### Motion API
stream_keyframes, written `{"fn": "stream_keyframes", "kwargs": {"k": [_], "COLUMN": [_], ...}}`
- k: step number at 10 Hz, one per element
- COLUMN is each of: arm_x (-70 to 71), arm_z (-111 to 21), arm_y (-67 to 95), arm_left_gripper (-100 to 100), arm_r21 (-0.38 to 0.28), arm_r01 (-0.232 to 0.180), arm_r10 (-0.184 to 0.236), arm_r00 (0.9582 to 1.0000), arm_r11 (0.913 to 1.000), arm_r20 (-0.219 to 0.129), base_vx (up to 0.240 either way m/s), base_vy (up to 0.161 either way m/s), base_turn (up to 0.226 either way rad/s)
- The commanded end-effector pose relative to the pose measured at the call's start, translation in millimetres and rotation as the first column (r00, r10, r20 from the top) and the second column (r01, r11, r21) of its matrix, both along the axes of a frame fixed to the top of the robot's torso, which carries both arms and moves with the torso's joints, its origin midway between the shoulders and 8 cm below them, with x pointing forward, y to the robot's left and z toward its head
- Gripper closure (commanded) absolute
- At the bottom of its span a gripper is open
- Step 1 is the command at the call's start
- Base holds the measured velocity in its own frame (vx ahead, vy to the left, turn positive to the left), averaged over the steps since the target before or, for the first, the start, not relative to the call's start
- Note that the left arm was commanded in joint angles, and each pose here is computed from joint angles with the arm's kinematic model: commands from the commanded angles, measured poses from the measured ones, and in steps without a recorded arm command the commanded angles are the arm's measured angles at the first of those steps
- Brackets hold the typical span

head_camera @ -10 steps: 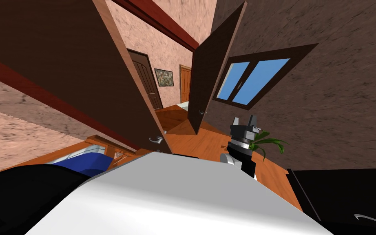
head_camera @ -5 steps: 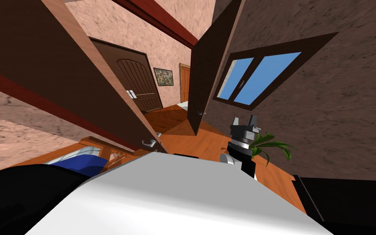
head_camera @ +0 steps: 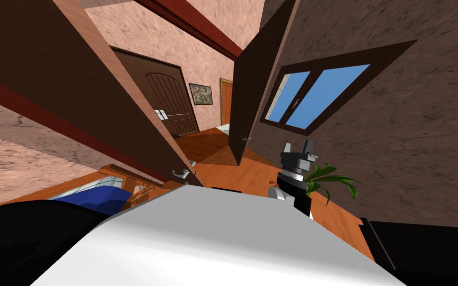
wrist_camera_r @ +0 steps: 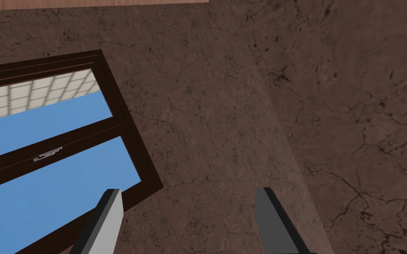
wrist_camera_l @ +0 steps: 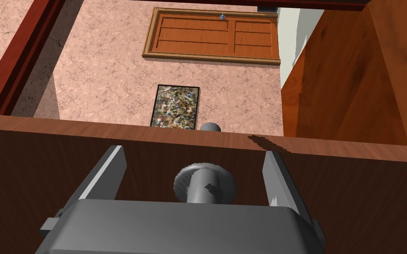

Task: Pull the door open

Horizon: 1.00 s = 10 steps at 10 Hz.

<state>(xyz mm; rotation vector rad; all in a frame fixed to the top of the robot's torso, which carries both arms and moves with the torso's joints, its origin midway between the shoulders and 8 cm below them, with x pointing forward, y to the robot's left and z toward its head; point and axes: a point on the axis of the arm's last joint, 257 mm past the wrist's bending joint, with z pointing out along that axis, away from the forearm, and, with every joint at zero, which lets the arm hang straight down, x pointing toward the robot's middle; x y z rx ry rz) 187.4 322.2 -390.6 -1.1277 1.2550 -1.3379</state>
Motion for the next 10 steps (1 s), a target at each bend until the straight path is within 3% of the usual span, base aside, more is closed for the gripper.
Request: {"fn": "stream_keyframes", "kwargs": {"k": [1, 5, 7, 10], "arm_x": [-1.1, -7.7, -17.3, -23.5], "arm_z": [0.2, 1.0, 0.4, -0.7], "arm_y": [7.3, 34.3, 53.6, 61.1], "arm_left_gripper": [-100, -100, -100, -100], "arm_r21": [-0.002, 0.003, 0.015, 0.024], "arm_r01": [0.006, 0.023, 0.029, 0.028], "arm_r10": [-0.006, -0.023, -0.029, -0.027], "arm_r00": [1.0000, 0.9997, 0.9991, 0.9986], "arm_r11": [1.0000, 0.9997, 0.9995, 0.9993], "arm_r20": [0.001, -0.009, -0.031, -0.046], "base_vx": [0.000, -0.022, -0.085, -0.105], "base_vy": [-0.003, 0.035, 0.154, 0.051], "base_turn": [0.037, 0.060, 0.088, -0.052]}}
